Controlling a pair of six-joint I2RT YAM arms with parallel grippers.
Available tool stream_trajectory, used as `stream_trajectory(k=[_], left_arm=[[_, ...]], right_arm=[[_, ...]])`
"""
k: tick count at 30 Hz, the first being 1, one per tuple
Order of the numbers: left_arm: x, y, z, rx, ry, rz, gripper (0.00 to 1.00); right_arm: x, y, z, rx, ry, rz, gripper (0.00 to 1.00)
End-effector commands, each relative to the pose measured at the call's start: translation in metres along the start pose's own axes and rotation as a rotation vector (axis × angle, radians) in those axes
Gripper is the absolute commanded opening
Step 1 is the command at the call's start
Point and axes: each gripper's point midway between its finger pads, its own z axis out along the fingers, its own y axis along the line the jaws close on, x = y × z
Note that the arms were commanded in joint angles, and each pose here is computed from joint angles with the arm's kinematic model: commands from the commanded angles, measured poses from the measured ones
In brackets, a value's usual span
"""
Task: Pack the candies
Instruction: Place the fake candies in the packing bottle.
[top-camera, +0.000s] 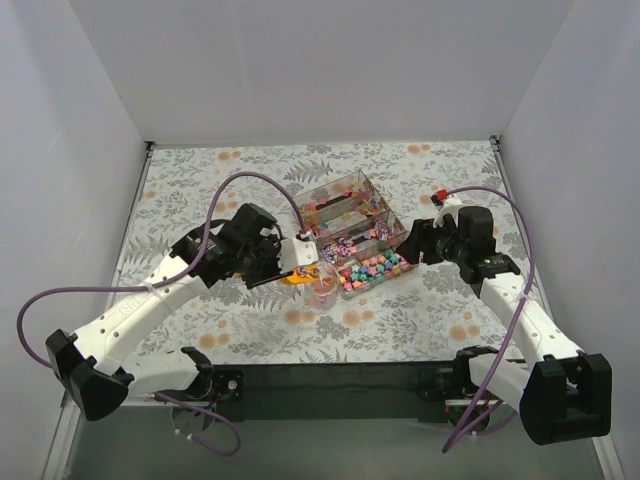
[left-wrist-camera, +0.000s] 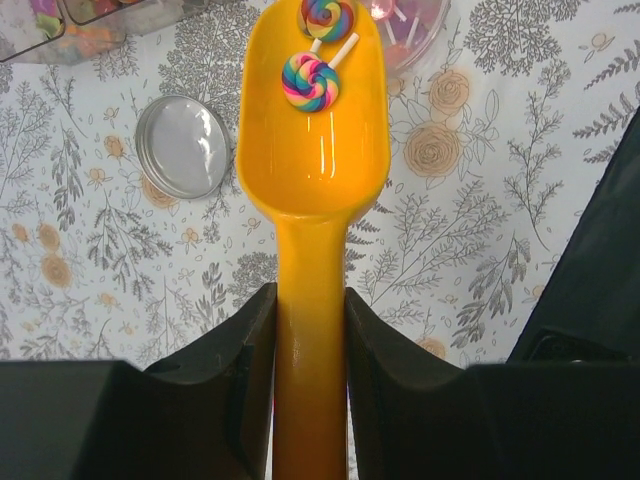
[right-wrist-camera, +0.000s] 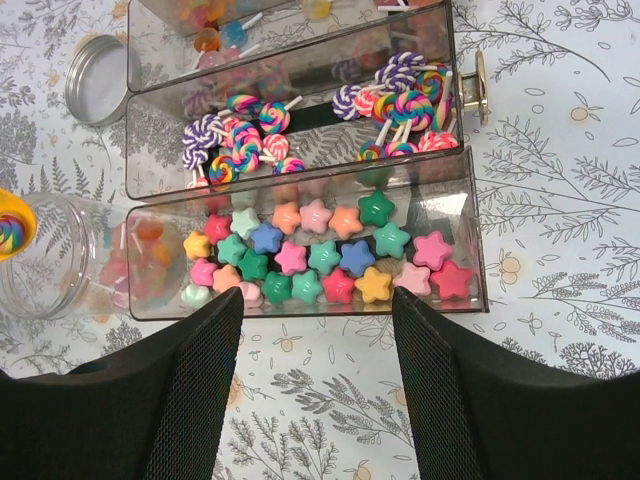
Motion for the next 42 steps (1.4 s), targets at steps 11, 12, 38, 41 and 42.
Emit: stream_trajectory(k=[11,12,38,41,42], left_arm=[[-0.015,0.002,-0.017,-0.083,0.206,0.111,0.0],[-0.012,0.002,-0.017,-0.084,0.23,0.118,0.0],[-0.022,-0.008,-0.019,-0.171,0.415,0.275,0.0],[-0.023,-0.003,-0.02,-0.198,0.429,0.287,0.0],[-0.026,-0.007,-0.016,-0.184,0.428,0.304,0.0]], right_arm=[[-0.001,0.005,-0.003,-0.022,-0.023,-0.016,0.68],[-0.001,0.005,-0.003,-0.022,-0.021,-0.016,0.68],[0.002,0.007,-0.003,-0.031,-0.017,-0.013,0.68],[0.001,0.007,-0.002,-0.037,-0.016,-0.01,0.68],[0.001,0.008,-0.001,-0.041,-0.014,-0.008,0.68]])
